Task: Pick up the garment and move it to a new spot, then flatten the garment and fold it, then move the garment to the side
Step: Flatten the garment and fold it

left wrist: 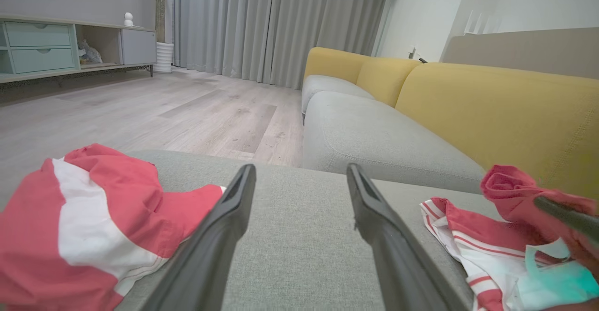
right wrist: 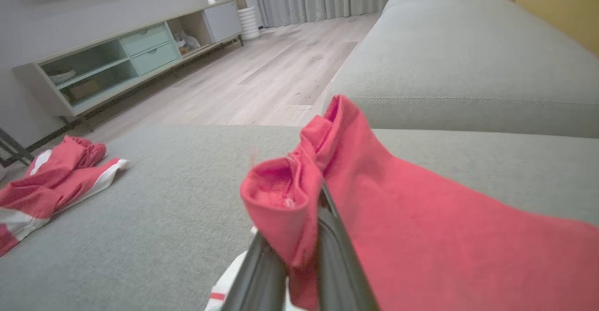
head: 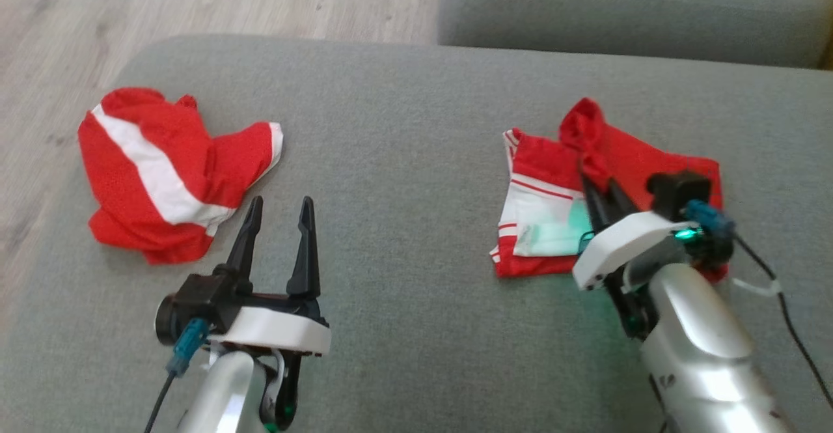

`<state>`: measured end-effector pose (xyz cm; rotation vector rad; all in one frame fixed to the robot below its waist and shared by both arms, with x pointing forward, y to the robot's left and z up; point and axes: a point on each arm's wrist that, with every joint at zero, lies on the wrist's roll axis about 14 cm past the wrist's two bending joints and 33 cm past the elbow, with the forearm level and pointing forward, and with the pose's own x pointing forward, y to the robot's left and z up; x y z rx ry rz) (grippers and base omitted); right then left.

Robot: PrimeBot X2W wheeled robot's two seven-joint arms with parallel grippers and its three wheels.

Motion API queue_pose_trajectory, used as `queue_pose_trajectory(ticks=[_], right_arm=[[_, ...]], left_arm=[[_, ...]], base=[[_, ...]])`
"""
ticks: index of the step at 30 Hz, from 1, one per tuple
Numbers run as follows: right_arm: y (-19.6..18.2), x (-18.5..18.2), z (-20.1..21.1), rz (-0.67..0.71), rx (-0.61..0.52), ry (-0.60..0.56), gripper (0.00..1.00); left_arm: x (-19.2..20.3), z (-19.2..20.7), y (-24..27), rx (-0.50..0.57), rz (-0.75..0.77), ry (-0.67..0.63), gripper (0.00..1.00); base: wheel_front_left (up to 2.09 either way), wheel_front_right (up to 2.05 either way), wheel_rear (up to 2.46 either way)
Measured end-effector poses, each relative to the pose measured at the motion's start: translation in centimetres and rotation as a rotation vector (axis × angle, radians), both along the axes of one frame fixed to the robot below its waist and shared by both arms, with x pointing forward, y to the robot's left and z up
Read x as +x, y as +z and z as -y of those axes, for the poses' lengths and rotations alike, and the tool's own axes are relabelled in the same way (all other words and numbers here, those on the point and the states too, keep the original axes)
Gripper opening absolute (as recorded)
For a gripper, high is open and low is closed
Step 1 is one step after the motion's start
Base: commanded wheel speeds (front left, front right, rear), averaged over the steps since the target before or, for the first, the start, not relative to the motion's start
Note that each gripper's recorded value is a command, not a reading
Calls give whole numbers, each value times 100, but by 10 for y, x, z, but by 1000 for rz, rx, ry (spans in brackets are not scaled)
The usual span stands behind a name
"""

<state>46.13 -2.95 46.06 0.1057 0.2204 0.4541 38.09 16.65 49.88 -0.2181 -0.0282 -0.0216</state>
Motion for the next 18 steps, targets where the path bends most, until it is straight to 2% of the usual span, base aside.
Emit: queue_pose_trajectory(ticks=[7, 13, 14, 15, 18], right_arm=[[-27, -14, -33, -61, -21, 115, 0], [-47, -21, -36, -123, -25, 126, 0], [-50, -24, -38, -129, -35, 140, 21], [-52, -26, -40, -132, -40, 154, 100], [-52, -32, -45, -138, -31, 171, 100]], left_arm=[[-1, -9, -10, 2, -31, 27, 100], [0, -11, -14, -6, -42, 36, 100], [0, -11, -14, -5, -43, 35, 100], [0, -11, -15, -5, -45, 35, 100], [3, -6, -15, -7, -46, 22, 100]], base=[[0, 0, 0], [0, 0, 0], [0, 0, 0], [0, 0, 0], [0, 0, 0]])
